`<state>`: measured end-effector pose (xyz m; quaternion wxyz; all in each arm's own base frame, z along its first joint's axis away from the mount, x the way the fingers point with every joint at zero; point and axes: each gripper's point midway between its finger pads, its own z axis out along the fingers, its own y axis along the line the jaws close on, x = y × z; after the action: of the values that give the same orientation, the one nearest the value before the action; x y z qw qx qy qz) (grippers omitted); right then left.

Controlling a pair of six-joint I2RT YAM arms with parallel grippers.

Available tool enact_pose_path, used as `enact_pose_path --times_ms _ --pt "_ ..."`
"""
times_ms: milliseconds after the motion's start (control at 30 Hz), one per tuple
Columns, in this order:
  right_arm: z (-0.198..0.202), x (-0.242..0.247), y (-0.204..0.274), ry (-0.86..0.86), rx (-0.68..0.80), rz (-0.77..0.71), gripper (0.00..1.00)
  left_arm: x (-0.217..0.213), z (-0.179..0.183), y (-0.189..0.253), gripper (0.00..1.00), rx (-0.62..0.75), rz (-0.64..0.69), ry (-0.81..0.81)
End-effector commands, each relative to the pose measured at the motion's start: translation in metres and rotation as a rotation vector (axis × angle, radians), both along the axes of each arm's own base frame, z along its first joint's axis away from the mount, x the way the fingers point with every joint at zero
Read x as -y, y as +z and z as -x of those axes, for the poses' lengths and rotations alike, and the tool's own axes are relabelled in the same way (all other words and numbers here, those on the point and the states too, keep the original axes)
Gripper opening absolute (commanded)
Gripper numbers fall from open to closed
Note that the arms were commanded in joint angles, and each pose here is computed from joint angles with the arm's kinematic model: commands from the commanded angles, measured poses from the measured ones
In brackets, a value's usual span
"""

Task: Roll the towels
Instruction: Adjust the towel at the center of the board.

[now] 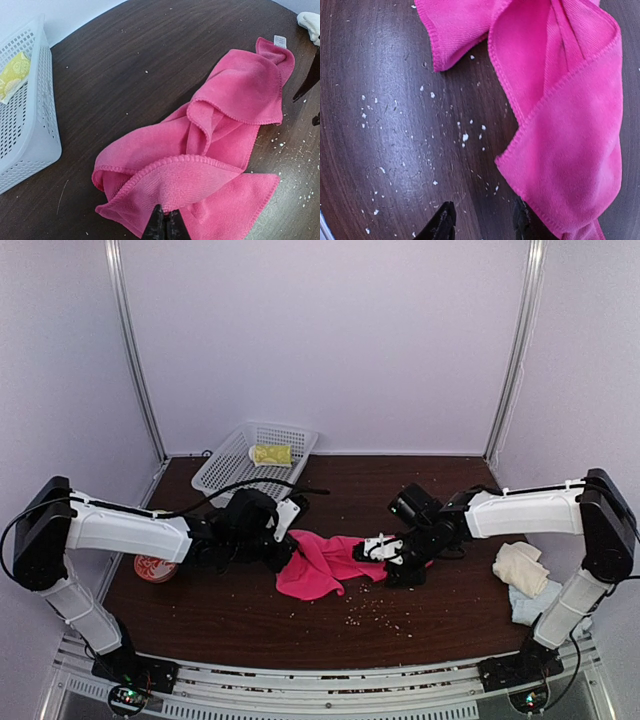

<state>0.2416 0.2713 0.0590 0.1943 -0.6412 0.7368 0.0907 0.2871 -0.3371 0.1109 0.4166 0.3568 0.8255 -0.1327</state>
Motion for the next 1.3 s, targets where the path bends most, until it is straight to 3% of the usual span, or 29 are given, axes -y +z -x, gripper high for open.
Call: enact_pose_path --times_ms 0,567,667,833,933,1067,1267 --pt "-0.009 -0.021 -0.01 0.001 0.053 -0.001 0.41 -0.001 0.001 0.003 0.0 -0.001 0.036 0.003" --pt "-0.034 -0.025 -0.023 -0.095 0.135 0.056 0.39 0.002 0.004 -0.006 0.0 -0.013 0.041 -0.015" --pt "-0.029 -0.026 -0.035 -0.082 0.096 0.076 0.34 0.004 0.004 -0.007 0.0 -0.016 0.042 -0.018" --pt "-0.03 -0.024 -0.038 -0.093 0.091 0.095 0.13 0.002 0.004 -0.007 0.0 -0.011 0.031 -0.019" --pt "-0.036 -0.024 -0.027 -0.106 0.119 0.091 0.03 -0.001 0.003 -0.006 0.0 -0.001 0.022 -0.011" --pt "-0.046 -0.023 0.004 -0.123 0.153 0.067 0.0 -0.011 -0.002 0.0 0.0 0.03 -0.04 0.014" --pt "-0.111 -0.001 0.091 -0.27 0.227 -0.086 0.0 -0.04 -0.025 0.054 0.0 0.153 -0.146 0.061"
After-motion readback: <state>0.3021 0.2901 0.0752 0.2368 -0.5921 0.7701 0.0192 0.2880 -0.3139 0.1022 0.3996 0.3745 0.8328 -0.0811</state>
